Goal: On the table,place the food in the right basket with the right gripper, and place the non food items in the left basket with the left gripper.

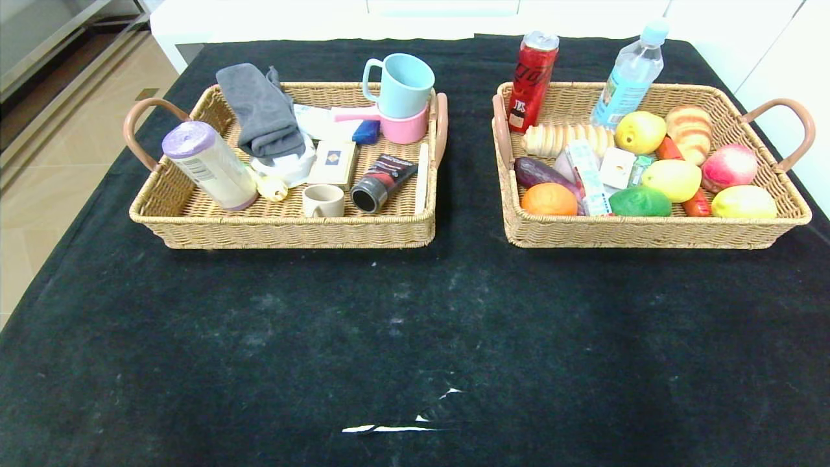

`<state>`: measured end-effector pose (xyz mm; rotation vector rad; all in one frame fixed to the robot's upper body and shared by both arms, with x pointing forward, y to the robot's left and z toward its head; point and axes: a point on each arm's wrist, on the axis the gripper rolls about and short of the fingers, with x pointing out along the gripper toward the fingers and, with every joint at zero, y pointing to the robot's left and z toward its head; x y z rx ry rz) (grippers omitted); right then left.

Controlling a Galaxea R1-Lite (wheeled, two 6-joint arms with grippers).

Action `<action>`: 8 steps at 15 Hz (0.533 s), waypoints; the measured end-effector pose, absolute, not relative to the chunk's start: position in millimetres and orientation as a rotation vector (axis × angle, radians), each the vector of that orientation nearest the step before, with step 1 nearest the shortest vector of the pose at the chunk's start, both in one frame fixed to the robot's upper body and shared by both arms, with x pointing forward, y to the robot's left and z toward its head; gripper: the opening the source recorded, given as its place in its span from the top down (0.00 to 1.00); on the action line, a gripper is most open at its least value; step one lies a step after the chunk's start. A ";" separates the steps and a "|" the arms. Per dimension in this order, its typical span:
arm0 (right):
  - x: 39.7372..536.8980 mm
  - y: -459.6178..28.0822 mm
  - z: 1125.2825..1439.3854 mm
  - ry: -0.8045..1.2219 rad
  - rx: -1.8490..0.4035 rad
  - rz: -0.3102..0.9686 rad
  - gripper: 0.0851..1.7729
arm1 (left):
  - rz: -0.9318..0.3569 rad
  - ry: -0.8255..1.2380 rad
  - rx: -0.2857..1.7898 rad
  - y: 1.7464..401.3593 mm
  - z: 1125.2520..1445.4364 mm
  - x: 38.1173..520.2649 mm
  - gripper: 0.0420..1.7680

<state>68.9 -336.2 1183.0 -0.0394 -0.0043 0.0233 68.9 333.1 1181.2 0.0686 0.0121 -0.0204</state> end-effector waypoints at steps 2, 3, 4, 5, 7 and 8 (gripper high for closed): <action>68.9 -336.2 1182.8 -0.003 -0.028 0.021 0.04 | -0.016 0.016 0.065 333.2 1180.6 69.0 0.03; 68.9 -336.3 1182.8 -0.003 -0.023 0.022 0.04 | -0.015 0.015 0.063 333.3 1180.7 69.0 0.03; 69.0 -336.3 1182.7 -0.002 -0.016 0.022 0.04 | -0.015 0.015 0.053 333.3 1180.8 69.0 0.03; 69.0 -336.3 1182.7 -0.002 -0.014 0.022 0.04 | -0.014 0.015 0.034 333.3 1180.8 69.0 0.03; 69.0 -336.3 1182.7 -0.002 -0.013 0.021 0.04 | -0.012 0.015 0.019 333.3 1180.7 69.0 0.03; 69.0 -336.3 1182.7 -0.002 -0.013 0.022 0.04 | -0.009 0.015 0.015 333.4 1180.8 69.0 0.03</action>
